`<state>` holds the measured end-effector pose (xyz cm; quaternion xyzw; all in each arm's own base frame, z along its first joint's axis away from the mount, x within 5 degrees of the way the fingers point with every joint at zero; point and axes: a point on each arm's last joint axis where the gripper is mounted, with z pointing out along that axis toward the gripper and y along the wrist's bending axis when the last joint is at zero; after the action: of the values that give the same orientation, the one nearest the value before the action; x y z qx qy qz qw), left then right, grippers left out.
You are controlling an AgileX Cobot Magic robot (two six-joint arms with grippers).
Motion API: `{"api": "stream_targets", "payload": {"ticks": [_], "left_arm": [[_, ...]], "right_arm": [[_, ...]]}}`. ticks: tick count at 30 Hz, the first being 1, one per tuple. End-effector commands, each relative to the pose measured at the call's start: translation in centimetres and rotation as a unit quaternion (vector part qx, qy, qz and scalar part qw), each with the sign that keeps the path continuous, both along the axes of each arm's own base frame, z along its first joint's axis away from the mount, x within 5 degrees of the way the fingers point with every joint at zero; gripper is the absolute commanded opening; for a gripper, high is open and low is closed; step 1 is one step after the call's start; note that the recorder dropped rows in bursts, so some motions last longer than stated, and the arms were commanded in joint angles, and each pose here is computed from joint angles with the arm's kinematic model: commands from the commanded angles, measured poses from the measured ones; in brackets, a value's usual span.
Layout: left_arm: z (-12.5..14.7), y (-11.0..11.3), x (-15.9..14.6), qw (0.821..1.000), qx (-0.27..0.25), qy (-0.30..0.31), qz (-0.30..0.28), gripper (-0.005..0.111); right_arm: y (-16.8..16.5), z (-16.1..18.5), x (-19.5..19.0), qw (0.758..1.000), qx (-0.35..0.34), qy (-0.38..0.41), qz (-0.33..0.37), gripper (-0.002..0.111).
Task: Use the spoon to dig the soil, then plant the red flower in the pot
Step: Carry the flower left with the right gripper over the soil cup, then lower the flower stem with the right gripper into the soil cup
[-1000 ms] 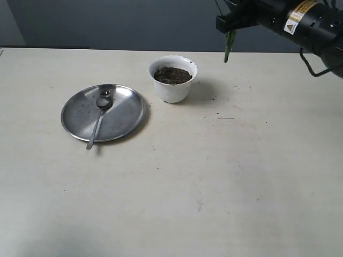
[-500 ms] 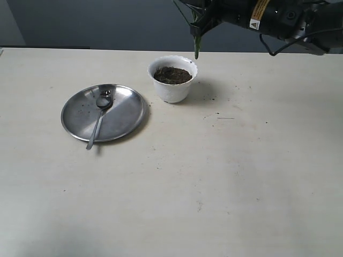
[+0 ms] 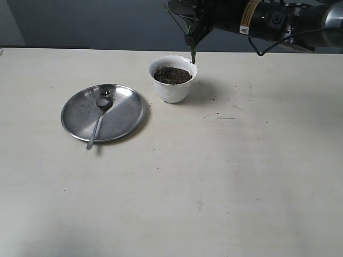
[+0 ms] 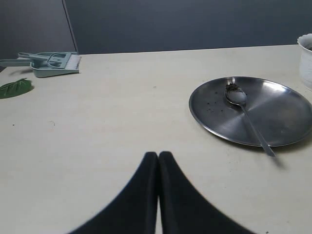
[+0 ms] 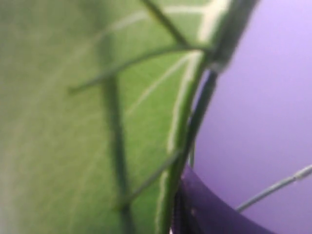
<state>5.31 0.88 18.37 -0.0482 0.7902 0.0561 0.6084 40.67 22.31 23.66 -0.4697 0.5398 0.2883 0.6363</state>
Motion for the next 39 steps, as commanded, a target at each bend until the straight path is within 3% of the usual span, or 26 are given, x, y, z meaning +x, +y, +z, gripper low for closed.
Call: {"api": "stream_targets", "payload": {"ticks": [1, 4, 12, 25, 39], "left_arm": [[-0.1, 0.0, 0.0, 1.0, 0.001, -0.004, 0.001, 0.0], [-0.1, 0.0, 0.0, 1.0, 0.001, -0.004, 0.001, 0.0], [-0.1, 0.0, 0.0, 1.0, 0.001, -0.004, 0.001, 0.0], [-0.1, 0.0, 0.0, 1.0, 0.001, -0.004, 0.001, 0.0], [-0.1, 0.0, 0.0, 1.0, 0.002, -0.004, 0.001, 0.0]], "right_arm": [[-0.2, -0.1, 0.5, 1.0, 0.003, 0.011, -0.02, -0.001], [-0.4, -0.5, 1.1, 0.998, -0.006, 0.026, -0.054, -0.001], [-0.3, 0.3, 0.9, 0.997, 0.051, 0.03, -0.04, -0.001], [-1.4, 0.2, 2.5, 0.981, 0.093, 0.091, -0.145, -0.001], [1.5, -0.1, 1.9, 0.991, 0.078, 0.035, -0.103, -0.001]]}}
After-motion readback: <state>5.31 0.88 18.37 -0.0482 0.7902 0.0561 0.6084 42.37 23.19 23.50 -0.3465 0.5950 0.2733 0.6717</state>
